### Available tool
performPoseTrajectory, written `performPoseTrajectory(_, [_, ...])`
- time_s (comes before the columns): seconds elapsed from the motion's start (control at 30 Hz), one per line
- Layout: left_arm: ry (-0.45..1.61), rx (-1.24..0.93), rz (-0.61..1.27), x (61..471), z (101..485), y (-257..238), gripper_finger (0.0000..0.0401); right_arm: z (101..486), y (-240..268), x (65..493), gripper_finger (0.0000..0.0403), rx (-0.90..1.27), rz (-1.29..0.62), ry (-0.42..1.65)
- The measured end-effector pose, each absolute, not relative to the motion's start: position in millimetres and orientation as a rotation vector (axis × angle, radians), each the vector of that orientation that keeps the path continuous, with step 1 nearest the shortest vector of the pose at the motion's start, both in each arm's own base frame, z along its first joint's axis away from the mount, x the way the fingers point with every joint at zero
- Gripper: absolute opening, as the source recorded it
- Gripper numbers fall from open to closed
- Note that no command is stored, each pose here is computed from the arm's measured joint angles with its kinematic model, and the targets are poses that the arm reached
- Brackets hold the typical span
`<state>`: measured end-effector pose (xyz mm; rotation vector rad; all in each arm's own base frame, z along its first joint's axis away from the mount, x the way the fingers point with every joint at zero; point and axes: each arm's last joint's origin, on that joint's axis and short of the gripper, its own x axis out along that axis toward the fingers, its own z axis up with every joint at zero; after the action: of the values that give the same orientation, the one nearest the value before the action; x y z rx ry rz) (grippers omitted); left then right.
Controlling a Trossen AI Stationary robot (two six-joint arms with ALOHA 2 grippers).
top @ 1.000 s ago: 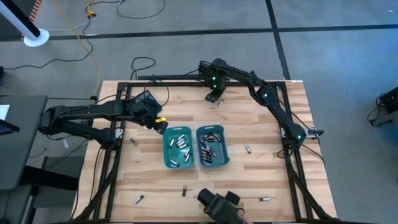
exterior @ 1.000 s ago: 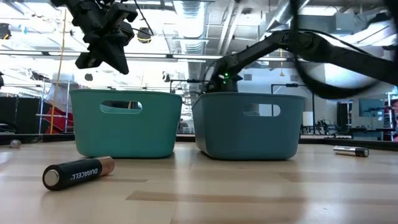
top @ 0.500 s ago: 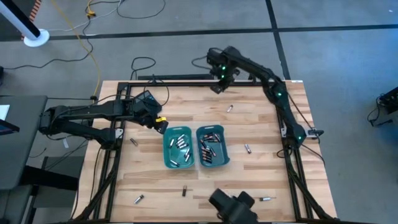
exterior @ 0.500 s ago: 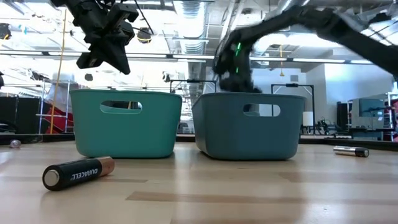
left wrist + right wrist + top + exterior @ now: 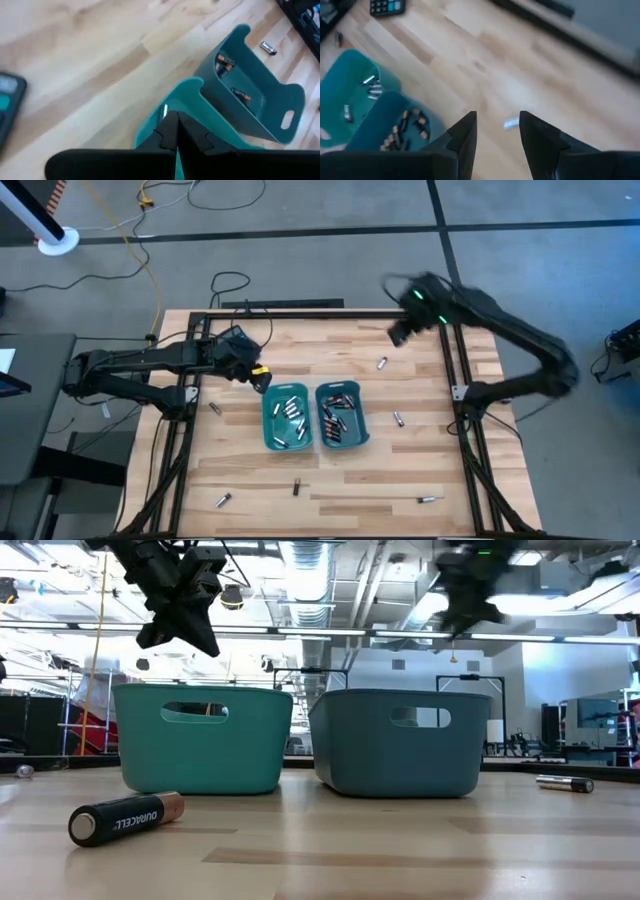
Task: Sort batteries
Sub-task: Put the silver battery into the green bin
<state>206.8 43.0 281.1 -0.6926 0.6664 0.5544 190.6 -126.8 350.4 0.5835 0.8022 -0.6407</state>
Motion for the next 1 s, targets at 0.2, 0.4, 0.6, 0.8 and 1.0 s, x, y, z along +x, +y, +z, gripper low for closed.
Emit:
performPoseTrajectory(0.2, [0.585,-0.53,0.593,210,287,51,0.0,300,-83,136,0.0166,0.77,-0.687,0.617])
performPoseTrajectory(0.4, [0.481,-0.454,0.598,214,296,65,0.0,254,-80,125,0.0166,0.833,-0.752,0.501])
performPoseTrajectory(0.6, [0.471,-0.412,0.62,212,298,74,0.0,220,-83,127,0.0166,0.976,-1.009,0.695])
performPoseTrajectory(0.8, [0.459,-0.374,0.67,208,299,85,0.0,198,-85,141,0.0166,1.098,-1.151,0.801])
performPoseTrajectory(1.0, [0.462,-0.306,0.712,207,298,100,0.0,180,-84,158,0.0166,1.167,-1.214,0.854])
